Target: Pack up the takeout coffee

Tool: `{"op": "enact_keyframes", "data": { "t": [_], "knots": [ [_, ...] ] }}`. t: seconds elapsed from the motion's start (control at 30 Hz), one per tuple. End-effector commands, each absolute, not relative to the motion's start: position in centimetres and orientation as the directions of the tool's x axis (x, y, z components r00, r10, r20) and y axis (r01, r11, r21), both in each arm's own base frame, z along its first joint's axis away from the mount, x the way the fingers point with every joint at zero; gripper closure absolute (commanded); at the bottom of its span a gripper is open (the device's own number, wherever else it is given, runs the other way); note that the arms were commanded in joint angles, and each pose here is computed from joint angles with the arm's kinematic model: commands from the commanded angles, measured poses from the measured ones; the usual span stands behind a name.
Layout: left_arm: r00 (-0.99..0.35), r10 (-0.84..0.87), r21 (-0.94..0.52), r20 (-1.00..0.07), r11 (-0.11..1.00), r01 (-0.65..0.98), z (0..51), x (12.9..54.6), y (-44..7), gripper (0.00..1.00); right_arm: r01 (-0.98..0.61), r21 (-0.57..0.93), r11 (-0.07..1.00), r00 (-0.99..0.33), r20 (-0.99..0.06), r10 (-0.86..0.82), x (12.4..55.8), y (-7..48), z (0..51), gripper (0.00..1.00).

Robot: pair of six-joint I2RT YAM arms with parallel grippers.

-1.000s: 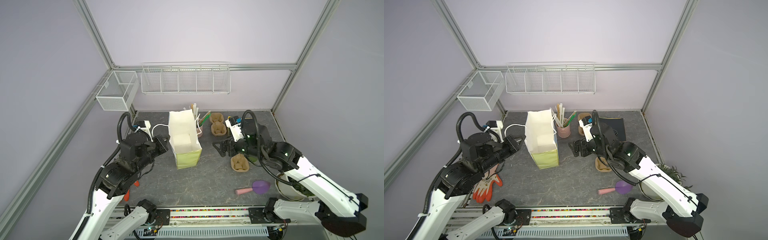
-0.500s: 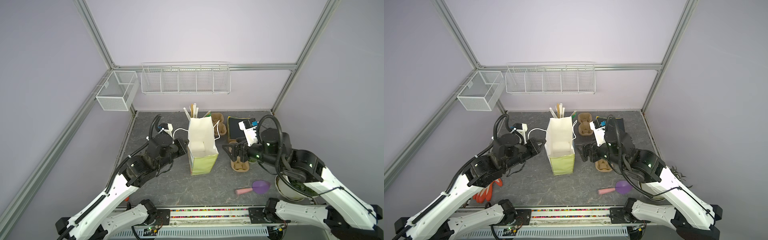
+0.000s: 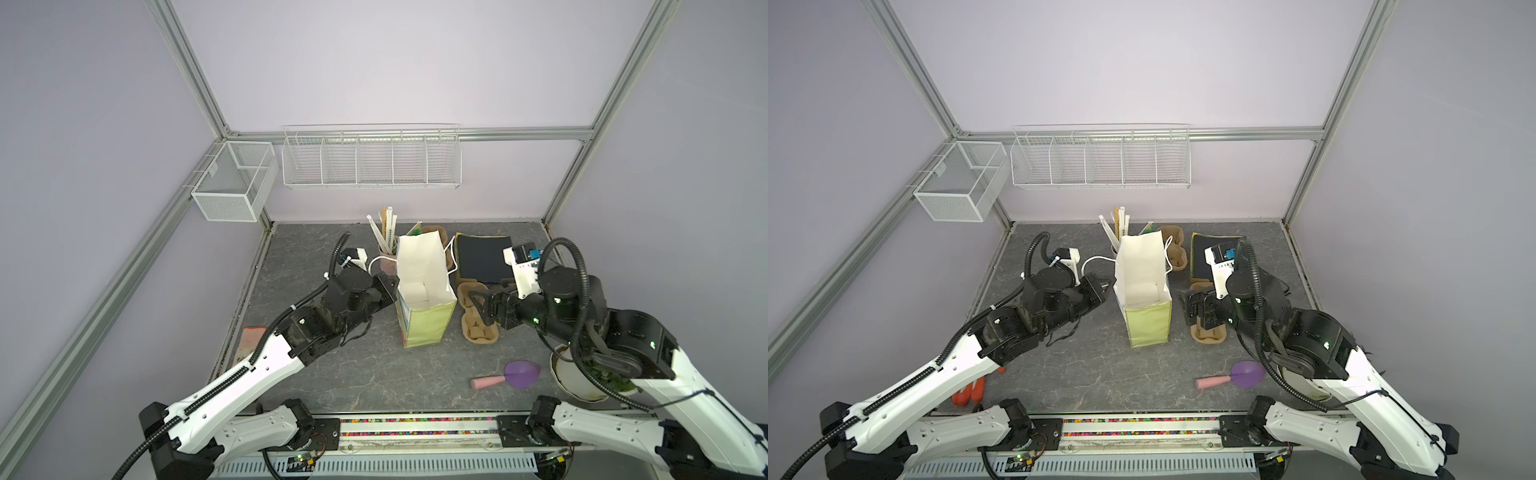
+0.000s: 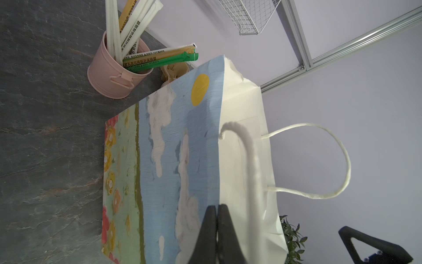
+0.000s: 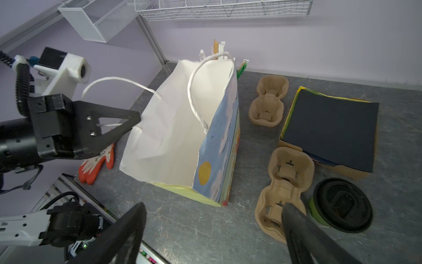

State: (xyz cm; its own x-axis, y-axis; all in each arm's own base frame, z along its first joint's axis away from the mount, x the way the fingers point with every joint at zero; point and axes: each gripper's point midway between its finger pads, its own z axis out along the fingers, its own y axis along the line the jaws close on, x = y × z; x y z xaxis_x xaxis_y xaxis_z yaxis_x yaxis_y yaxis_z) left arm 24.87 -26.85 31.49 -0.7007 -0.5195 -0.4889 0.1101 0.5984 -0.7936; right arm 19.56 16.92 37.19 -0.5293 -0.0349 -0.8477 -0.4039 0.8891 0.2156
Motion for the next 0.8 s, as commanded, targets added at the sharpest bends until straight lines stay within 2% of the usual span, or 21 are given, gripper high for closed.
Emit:
{"op": "enact_keyframes", "data": {
  "t": [0.0,0.37,0.5,0.57,0.7,0.77],
  "knots": [
    [-0.684,-0.579,-0.842,-0.443,0.532,0.095,31.9,25.6,-27.6,1.0,-0.312,0.165,0.935,-0.544,-0.838,-0.033,19.9,14.5,35.6,0.05],
    [-0.688,-0.574,-0.827,-0.444,0.558,0.068,29.2,26.0,-27.8,1.0,-0.245,0.194,0.95,-0.643,-0.766,-0.01,20.9,14.0,30.7,0.06],
    [-0.683,-0.569,-0.818,-0.458,0.57,0.075,29.4,25.8,-27.4,0.79,-0.219,0.167,0.961,-0.675,-0.737,-0.026,21.6,14.0,29.2,0.06],
    [-0.676,-0.568,-0.812,-0.469,0.578,0.078,29.6,25.7,-27.0,0.74,-0.212,0.168,0.963,-0.675,-0.737,-0.02,21.9,14.2,29.3,0.07],
    [-0.665,-0.574,-0.807,-0.478,0.585,0.074,29.9,25.5,-26.1,0.56,-0.282,0.247,0.927,-0.619,-0.785,0.021,22.9,16.5,32.7,0.08],
    [-0.66,-0.552,-0.788,-0.51,0.607,0.102,30.3,25.4,-26.0,0.53,-0.339,0.285,0.896,-0.617,-0.786,0.016,23.4,18.6,34.2,0.09]
  ]
}}
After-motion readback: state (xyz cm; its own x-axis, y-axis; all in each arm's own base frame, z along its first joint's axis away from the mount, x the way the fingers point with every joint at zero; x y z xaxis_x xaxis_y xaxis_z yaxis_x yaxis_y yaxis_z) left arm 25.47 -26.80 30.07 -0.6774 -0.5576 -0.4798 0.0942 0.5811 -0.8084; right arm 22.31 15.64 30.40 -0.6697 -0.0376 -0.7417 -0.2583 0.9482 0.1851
